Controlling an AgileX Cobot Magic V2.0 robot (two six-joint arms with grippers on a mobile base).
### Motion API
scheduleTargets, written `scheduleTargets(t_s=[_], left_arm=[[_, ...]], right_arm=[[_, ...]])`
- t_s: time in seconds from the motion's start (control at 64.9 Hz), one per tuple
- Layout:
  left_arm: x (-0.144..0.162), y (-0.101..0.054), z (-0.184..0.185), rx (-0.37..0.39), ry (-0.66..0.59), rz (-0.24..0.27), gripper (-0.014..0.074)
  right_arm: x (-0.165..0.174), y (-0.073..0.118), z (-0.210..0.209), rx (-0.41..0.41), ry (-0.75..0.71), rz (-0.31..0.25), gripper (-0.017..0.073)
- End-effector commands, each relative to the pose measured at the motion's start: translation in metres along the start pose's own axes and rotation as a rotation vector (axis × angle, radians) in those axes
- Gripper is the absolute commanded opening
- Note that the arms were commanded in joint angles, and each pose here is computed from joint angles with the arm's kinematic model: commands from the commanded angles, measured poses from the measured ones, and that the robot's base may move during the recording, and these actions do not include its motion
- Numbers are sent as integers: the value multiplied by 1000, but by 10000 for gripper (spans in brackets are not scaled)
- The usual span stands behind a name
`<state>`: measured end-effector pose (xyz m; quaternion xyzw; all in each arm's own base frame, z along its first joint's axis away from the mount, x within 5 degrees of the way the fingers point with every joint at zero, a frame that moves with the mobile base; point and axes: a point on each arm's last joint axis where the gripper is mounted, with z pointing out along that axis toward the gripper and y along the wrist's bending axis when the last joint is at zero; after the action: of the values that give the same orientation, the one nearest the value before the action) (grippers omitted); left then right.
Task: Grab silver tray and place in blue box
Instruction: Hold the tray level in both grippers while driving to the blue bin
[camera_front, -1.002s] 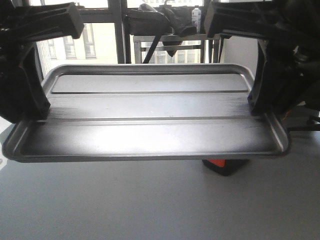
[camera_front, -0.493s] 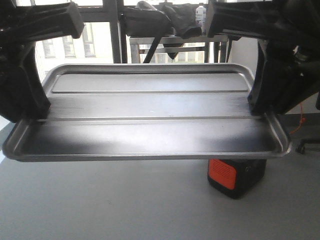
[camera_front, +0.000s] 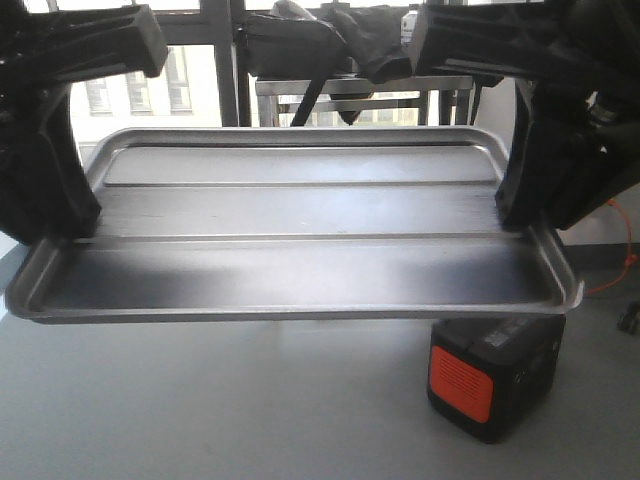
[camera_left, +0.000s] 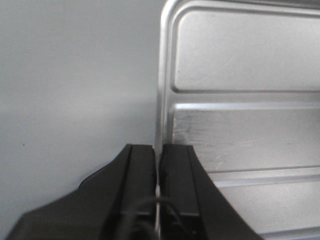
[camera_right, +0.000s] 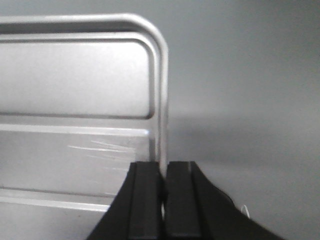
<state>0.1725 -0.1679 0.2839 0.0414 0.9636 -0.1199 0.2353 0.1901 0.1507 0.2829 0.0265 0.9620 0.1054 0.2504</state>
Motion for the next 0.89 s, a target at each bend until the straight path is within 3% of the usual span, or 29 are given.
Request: scheduleTargets(t_s=[0.0, 0.878], left_arm=[[-7, -2, -14, 34, -65, 8, -6], [-7, -2, -14, 34, -65, 8, -6]], right_arm=[[-10, 2, -14, -35, -78, -16, 57], [-10, 2, -14, -35, -78, -16, 57]])
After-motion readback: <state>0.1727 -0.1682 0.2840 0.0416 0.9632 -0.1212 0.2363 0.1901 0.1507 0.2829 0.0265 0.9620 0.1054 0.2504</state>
